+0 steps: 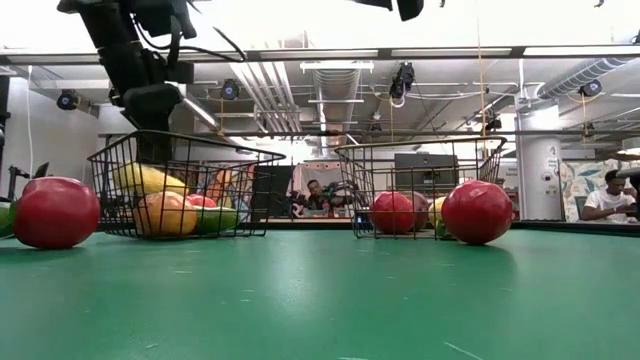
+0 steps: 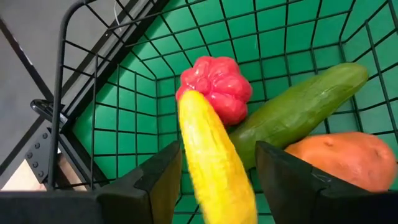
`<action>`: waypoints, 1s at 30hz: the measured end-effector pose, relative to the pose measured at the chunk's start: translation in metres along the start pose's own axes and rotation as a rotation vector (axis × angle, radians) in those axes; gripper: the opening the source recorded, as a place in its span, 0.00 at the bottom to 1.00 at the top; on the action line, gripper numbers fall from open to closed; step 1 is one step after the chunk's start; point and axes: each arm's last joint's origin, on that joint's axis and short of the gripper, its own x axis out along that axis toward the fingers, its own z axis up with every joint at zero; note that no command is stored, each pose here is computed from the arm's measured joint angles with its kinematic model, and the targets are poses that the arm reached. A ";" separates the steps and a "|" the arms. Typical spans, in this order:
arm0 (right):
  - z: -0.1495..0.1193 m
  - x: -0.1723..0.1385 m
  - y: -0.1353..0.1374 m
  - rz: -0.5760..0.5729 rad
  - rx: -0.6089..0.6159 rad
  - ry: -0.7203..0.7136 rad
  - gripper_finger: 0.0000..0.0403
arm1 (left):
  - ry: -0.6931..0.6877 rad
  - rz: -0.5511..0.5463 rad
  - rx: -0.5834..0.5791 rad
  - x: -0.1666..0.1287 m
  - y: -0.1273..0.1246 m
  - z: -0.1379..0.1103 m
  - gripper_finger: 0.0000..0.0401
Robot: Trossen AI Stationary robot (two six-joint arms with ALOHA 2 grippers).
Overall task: Sort produce into baskets
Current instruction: Put the yellow corn into the black wire basket, then put the left yellow lemon into the gold wire basket
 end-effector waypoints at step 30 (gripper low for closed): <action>-0.036 -0.012 -0.032 -0.106 0.354 0.479 0.64 | -0.489 -0.614 0.276 -0.093 -0.088 -0.031 0.47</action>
